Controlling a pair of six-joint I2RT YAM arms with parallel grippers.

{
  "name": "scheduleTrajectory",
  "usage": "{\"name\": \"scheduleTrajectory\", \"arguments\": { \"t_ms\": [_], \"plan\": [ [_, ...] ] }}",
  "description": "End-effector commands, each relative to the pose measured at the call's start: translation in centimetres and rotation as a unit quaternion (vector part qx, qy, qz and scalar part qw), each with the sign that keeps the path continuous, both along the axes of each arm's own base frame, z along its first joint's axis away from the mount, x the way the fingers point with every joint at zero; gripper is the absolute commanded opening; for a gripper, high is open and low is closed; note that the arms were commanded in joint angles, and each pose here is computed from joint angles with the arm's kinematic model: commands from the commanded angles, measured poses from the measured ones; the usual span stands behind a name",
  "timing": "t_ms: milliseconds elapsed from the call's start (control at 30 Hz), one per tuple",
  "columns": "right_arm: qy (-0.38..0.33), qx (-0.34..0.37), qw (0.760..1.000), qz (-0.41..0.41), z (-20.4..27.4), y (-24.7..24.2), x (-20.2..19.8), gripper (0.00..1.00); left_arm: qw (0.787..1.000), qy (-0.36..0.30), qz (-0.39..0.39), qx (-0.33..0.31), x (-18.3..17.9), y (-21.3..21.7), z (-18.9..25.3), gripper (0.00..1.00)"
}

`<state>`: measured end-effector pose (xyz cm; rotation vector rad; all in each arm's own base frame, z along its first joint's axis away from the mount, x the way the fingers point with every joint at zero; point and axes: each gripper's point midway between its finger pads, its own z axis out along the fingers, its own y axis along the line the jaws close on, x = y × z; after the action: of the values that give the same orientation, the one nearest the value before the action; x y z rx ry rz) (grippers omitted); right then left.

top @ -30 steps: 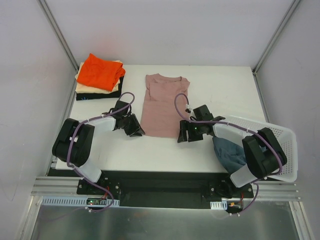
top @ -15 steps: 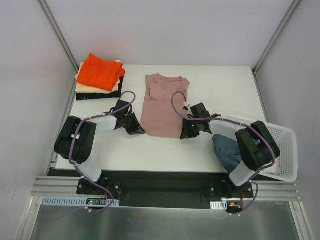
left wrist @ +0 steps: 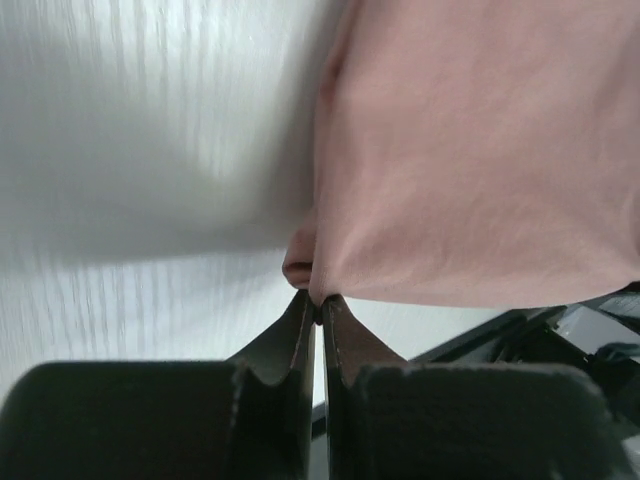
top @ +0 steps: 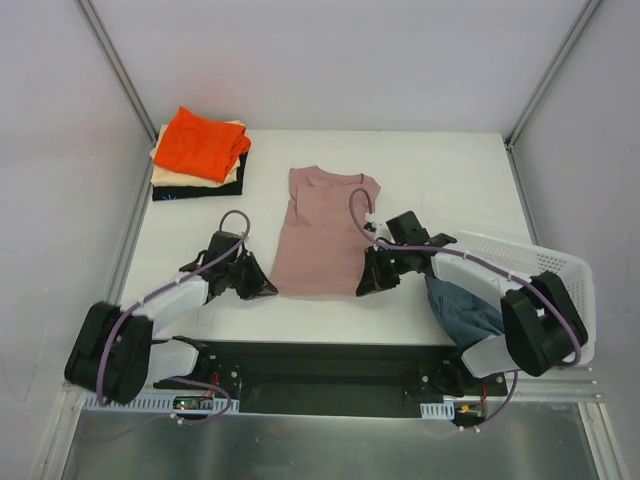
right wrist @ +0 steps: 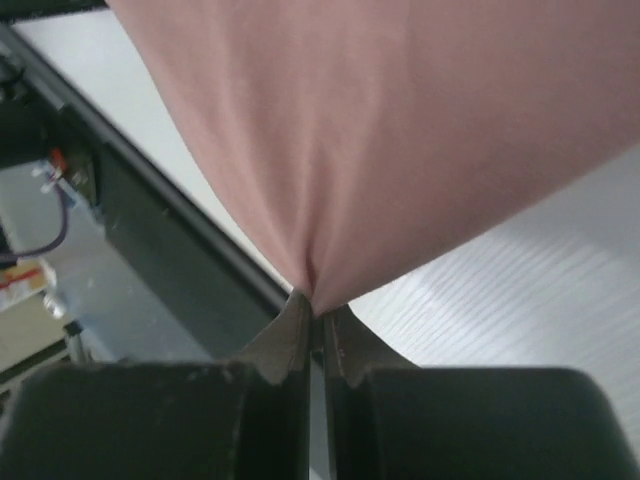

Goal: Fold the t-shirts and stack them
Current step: Grab one side of the 2/3 rectangular tshirt with both arms, then fold the long partially folded tshirt into a neat square

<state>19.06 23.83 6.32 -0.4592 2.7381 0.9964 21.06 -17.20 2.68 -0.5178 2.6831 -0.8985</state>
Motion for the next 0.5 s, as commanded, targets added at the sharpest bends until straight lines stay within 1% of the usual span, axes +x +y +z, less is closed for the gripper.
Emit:
{"name": "scheduleTrajectory", "arguments": {
  "t_ms": [0,33,67,100,133,167,233,267,333,467],
  "plan": [
    [0.07,0.044,0.995,0.061,3.7,-0.1,-5.6,0.01,0.999,-0.044,0.015,-0.024,-1.8,0.8,3.9,0.0],
    [0.083,0.061,0.992,0.076,4.6,0.0,-6.6,0.01,0.998,-0.058,0.019,-0.021,-2.0,1.1,4.7,0.0],
    [0.095,0.074,0.989,0.091,5.4,0.0,-7.6,0.01,0.995,-0.097,0.023,-0.027,-1.9,1.3,6.8,0.0],
    [0.097,0.094,0.985,0.107,6.2,0.2,-8.2,0.01,0.995,-0.098,0.026,-0.021,-2.6,1.8,7.2,0.0],
    [0.105,0.127,0.978,0.124,7.6,0.6,-9.0,0.01,0.993,-0.112,0.032,-0.018,-2.7,2.1,7.8,0.0],
    [0.1,0.143,0.974,0.141,8.1,0.8,-9.2,0.01,0.989,-0.143,0.035,-0.028,-2.7,2.2,9.5,0.0],
    [0.102,0.18,0.965,0.163,9.8,1.3,-9.5,0.01,0.987,-0.149,0.038,-0.036,-3.3,2.3,10.3,0.0],
    [0.102,0.19,0.961,0.17,10.3,1.5,-9.6,0.01,0.985,-0.165,0.041,-0.043,-3.3,2.3,11.5,0.0],
    [0.099,0.217,0.953,0.187,11.8,1.9,-9.7,0.01,0.982,-0.176,0.044,-0.045,-3.3,2.4,12.3,0.0],
    [0.08,0.235,0.948,0.199,13.5,2.1,-9.3,0.01,0.975,-0.213,0.059,-0.035,-2.3,3.0,14.6,0.0]
  ]
}}
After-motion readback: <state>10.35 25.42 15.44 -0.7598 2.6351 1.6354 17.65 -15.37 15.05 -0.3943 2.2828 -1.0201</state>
